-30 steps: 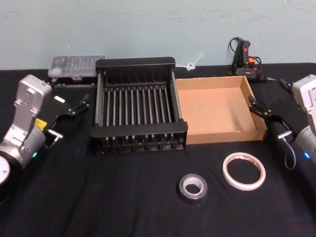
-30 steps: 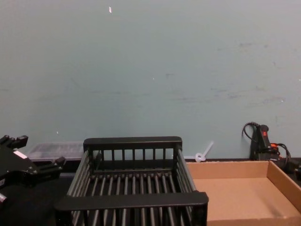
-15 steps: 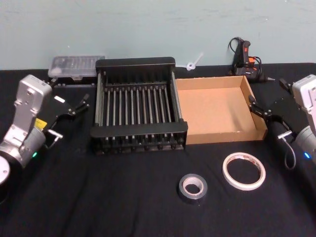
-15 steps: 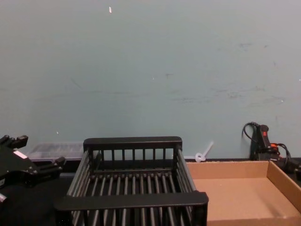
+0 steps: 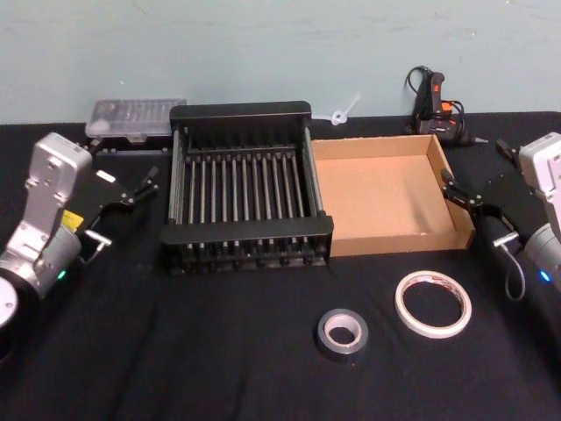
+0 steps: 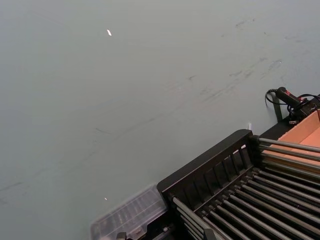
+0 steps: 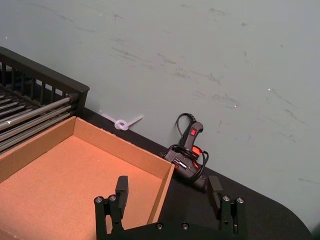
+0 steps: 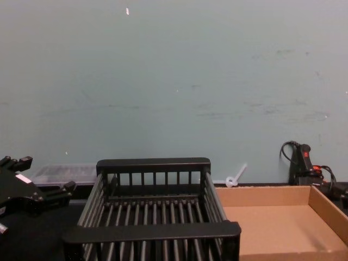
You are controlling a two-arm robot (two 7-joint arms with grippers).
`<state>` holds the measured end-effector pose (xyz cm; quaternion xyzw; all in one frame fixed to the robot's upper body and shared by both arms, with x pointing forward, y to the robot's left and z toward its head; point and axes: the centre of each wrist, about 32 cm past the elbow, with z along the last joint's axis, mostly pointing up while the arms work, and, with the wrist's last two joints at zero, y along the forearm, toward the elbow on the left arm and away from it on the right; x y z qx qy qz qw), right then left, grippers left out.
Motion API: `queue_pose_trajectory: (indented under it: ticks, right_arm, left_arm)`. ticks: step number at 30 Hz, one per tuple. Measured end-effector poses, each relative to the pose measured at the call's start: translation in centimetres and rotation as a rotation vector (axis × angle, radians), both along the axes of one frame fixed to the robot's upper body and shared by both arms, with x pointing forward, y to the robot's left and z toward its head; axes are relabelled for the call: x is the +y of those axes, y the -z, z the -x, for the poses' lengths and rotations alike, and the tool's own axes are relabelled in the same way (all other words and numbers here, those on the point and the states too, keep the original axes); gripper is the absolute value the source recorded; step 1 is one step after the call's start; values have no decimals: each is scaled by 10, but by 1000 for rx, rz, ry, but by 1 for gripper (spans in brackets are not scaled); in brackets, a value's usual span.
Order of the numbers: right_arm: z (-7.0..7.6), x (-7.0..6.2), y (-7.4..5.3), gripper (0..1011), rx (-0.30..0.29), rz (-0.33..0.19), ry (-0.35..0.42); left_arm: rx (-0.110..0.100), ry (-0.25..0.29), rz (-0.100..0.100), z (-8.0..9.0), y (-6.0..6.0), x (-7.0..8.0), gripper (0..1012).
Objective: Pick up the white tape and place it into the black box , Pick up the silver tape and place it into the brown box.
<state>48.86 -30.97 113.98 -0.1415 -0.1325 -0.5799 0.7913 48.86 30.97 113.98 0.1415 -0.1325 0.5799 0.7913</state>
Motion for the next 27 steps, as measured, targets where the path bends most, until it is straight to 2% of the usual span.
queue_pose_trajectory:
  ticks: [10,20,27]
  right_arm:
    - [4,-2,-4,1002,2,-14,-17]
    - [19,-9,-20,1002,113,-37,-41]
    - [33,-18,-30,1002,160,-39,-69]
  left_arm:
    - [0,0,0,0,0,0,1001]
    - [0,0,0,0,0,0,1001]
    - [0,0,0,0,0,0,1001]
